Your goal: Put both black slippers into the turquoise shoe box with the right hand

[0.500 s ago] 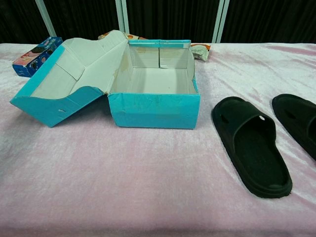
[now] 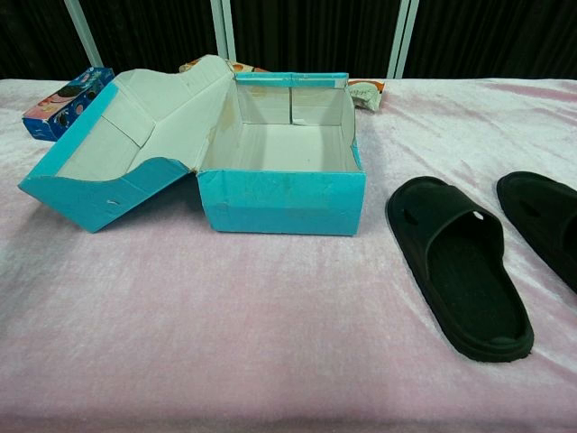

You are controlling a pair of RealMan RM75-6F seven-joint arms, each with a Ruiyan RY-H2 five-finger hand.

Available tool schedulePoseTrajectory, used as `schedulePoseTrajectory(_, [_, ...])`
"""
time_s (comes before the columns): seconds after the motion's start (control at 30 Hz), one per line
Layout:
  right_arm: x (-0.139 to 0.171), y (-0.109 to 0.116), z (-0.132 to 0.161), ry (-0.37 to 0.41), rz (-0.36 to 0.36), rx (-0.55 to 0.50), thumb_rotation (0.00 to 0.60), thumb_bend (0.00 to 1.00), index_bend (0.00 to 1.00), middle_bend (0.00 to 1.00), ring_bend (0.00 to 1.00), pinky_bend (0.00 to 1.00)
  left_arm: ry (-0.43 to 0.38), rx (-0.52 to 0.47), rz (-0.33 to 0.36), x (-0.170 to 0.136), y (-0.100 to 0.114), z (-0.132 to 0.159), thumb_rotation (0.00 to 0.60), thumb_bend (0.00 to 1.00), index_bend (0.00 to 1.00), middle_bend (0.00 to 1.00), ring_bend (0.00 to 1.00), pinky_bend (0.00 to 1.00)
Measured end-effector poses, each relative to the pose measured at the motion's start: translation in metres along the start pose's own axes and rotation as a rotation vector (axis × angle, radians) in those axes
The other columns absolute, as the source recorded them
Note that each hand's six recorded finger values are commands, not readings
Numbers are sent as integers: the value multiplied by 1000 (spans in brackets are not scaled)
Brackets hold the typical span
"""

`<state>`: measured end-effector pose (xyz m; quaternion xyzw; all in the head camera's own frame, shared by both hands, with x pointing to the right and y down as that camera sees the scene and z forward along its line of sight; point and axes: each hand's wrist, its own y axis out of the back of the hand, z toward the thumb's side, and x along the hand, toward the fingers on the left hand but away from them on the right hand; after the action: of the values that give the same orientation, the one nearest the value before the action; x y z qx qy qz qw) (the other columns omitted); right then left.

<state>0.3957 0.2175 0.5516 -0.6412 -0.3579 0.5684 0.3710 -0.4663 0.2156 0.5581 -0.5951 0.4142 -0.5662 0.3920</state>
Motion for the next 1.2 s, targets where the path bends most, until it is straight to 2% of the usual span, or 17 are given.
schedulePoseTrajectory(0.17, [-15, 3, 2, 24, 18, 4, 600, 158, 0, 66, 21, 181, -7, 3, 8, 1, 7, 1, 600, 4, 170, 207, 124, 38])
schedulePoseTrajectory(0.37, [-45, 6, 15, 75, 82, 22, 600, 157, 0, 61, 16, 181, -8, 8, 13, 3, 16, 3, 600, 5, 170, 206, 124, 38])
schedulePoseTrajectory(0.63, [-90, 2, 66, 211, 217, 29, 600, 121, 0, 59, 9, 182, 4, 19, -1, 10, 24, 1, 600, 4, 170, 205, 123, 38])
schedulePoseTrajectory(0.8, [-113, -6, 100, 286, 321, 61, 600, 109, 0, 59, 13, 185, 19, 16, -19, 12, 21, -4, 600, 5, 170, 205, 124, 38])
schedulePoseTrajectory(0.9, [-125, -10, 119, 317, 360, 85, 600, 109, 0, 63, 15, 185, 32, 14, -30, 12, 19, -8, 600, 4, 170, 205, 124, 38])
schedulePoseTrajectory(1.2, [-139, -36, 147, 300, 428, 104, 600, 109, 0, 116, 16, 185, 54, 3, -57, 12, 9, -16, 600, 5, 170, 204, 124, 38])
